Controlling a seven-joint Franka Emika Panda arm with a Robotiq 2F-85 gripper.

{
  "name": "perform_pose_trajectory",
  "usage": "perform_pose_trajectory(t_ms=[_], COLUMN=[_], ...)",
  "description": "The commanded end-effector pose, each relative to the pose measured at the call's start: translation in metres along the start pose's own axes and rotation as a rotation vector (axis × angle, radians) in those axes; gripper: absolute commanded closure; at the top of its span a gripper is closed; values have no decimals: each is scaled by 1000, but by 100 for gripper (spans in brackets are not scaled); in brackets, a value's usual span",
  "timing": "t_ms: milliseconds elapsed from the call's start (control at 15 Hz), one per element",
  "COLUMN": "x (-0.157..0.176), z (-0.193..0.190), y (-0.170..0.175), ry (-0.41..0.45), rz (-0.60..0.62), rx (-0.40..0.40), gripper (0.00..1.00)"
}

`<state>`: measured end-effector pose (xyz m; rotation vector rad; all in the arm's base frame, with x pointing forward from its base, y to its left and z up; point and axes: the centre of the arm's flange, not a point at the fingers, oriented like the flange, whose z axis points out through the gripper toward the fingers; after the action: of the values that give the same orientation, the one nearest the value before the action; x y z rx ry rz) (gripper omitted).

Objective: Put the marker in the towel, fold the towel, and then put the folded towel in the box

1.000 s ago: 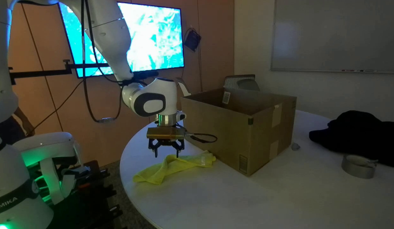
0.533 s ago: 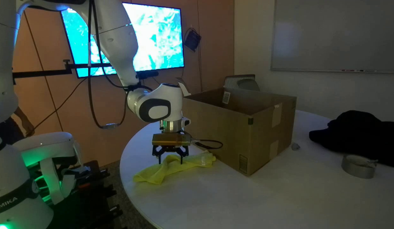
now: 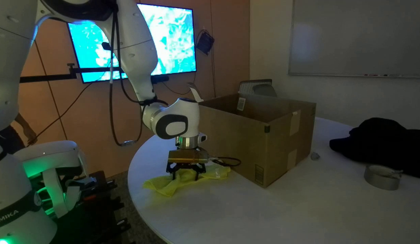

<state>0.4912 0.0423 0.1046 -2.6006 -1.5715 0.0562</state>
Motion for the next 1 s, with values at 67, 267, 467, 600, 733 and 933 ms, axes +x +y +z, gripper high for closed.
perform_pose_trajectory(t_ms=[67, 267, 467, 600, 733, 933], x=[9, 7, 3, -1, -7, -23], z=[23, 22, 14, 8, -3, -27], y=[5, 3, 3, 3, 3, 4], ry=[-20, -20, -12, -7, 3, 30], rz=[58, 102, 142, 171, 195, 229], rx=[-7, 13, 8, -6, -22, -58], gripper=[6, 41, 63, 78, 93, 96])
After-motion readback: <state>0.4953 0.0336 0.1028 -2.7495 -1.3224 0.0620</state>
